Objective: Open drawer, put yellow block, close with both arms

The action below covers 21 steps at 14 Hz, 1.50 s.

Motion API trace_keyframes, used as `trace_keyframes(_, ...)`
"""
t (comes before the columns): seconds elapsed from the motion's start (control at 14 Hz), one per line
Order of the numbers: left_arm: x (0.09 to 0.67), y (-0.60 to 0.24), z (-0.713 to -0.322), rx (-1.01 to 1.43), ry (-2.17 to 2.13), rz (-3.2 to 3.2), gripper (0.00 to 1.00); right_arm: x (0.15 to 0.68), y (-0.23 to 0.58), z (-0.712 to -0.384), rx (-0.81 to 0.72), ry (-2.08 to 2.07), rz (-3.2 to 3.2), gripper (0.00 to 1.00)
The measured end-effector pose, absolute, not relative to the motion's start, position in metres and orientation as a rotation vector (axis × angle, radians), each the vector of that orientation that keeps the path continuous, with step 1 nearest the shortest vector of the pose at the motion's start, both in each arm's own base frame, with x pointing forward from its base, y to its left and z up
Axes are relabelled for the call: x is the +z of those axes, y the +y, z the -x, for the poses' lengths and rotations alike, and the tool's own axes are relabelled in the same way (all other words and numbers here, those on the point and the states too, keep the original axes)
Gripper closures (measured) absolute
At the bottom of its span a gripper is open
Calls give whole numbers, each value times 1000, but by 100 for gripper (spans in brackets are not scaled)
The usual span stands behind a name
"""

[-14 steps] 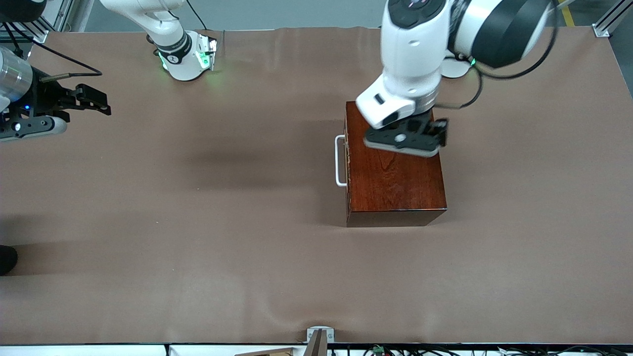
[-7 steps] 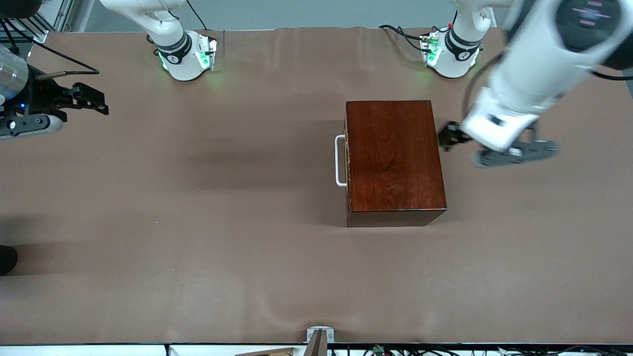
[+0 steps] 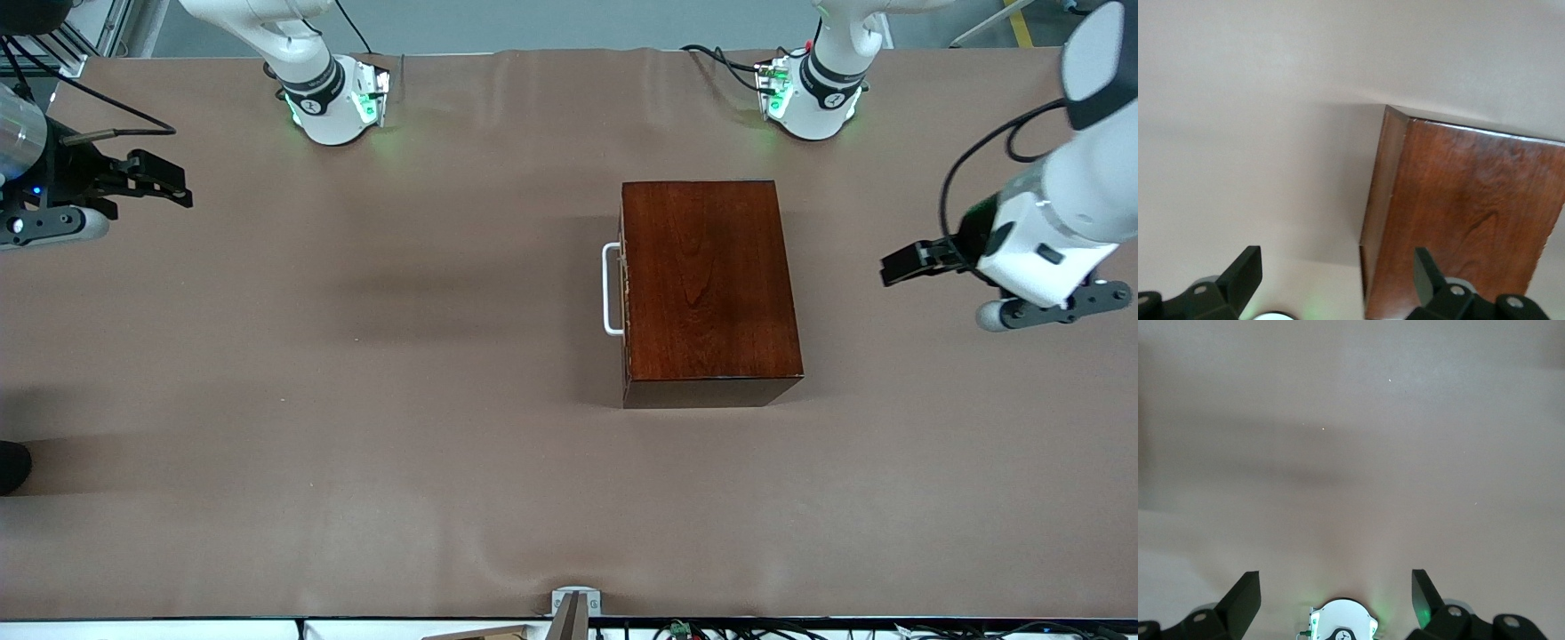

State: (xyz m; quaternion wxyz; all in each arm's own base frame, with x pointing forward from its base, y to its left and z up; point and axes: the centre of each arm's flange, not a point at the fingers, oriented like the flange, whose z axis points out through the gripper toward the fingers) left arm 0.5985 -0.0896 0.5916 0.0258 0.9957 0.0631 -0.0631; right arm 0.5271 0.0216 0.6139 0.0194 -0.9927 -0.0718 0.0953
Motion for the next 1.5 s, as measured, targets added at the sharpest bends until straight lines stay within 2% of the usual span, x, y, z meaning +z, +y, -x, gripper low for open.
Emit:
trace_keyframes(0.57, 598, -60, -565, -55, -134, -3090, 0, 615, 22, -529, 278, -225, 3083, 0)
trace_keyframes(1.5, 592, -61, -565, -60, -35, -3105, 0, 615, 23, -530, 256, -226, 3085, 0)
